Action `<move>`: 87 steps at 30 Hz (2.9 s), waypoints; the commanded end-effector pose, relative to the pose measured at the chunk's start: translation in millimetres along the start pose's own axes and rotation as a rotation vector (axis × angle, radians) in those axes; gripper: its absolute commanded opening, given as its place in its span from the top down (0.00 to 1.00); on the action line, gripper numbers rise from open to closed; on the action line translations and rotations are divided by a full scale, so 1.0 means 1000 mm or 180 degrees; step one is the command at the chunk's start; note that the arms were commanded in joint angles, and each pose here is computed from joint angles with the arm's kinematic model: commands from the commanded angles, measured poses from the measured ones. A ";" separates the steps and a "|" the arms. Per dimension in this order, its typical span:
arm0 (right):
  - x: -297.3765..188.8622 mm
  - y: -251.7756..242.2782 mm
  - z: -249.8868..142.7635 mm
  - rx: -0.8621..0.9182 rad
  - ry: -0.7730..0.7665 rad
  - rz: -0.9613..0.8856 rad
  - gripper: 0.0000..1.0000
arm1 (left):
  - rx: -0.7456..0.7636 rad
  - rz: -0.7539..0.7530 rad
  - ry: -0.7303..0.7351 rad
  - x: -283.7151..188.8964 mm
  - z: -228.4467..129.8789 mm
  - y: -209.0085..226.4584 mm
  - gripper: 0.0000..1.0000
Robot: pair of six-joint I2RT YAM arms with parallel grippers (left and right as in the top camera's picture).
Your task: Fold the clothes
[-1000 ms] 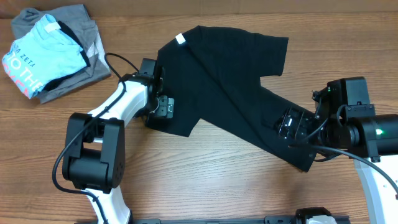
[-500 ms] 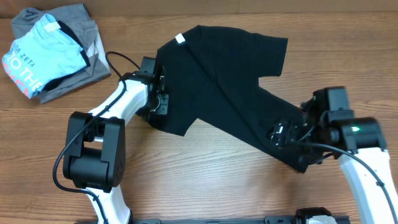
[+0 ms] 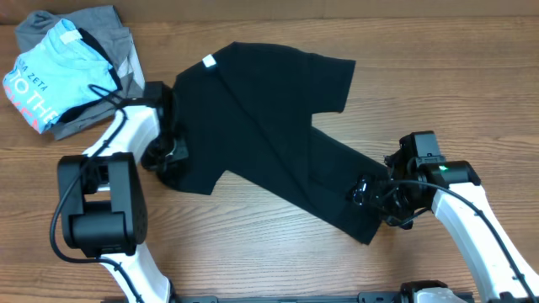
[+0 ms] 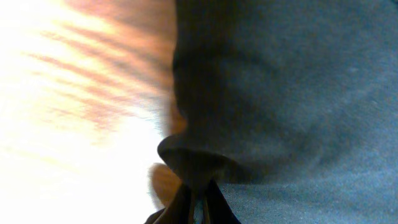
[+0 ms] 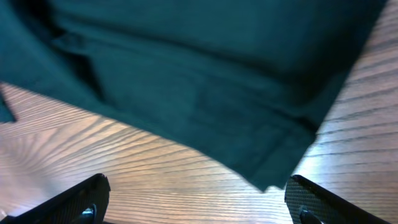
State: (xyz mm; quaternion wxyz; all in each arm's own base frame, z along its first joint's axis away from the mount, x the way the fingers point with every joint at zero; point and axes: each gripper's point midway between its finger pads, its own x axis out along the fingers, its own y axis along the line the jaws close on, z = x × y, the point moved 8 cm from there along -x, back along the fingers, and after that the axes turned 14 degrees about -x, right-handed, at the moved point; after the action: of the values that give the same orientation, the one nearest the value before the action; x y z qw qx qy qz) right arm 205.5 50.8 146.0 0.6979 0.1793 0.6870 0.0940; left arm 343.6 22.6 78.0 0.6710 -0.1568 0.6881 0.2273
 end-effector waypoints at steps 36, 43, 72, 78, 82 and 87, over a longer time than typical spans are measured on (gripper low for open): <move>0.076 0.003 -0.051 0.0295 0.0347 -0.0468 0.40 | -0.0306 0.0279 0.0243 0.025 0.002 0.033 0.96; 0.064 0.010 -0.043 0.0285 0.0310 -0.0535 0.45 | -0.0307 0.0274 0.0233 0.025 0.002 0.033 0.96; 0.066 0.012 -0.036 0.0313 0.0164 -0.0506 0.94 | -0.0308 0.0273 0.0232 0.025 0.002 0.033 0.96; 0.045 0.020 -0.003 0.0281 -0.0264 -0.0460 0.96 | -0.0309 0.0273 0.0232 0.024 0.002 0.033 0.96; -0.034 0.022 0.066 0.0310 -0.1207 -0.0634 0.96 | -0.0309 0.0274 0.0231 0.025 0.003 0.033 0.96; -0.158 -0.004 0.115 0.0622 -0.2257 -0.0624 0.73 | -0.0309 0.0269 0.0225 0.025 0.003 0.032 0.96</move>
State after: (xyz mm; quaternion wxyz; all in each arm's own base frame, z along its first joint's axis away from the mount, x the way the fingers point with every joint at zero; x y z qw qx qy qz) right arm 302.2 13.5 238.8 0.8394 0.2139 0.4945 -0.0719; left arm 337.7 47.8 77.6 0.6540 -0.1803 0.6868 0.2611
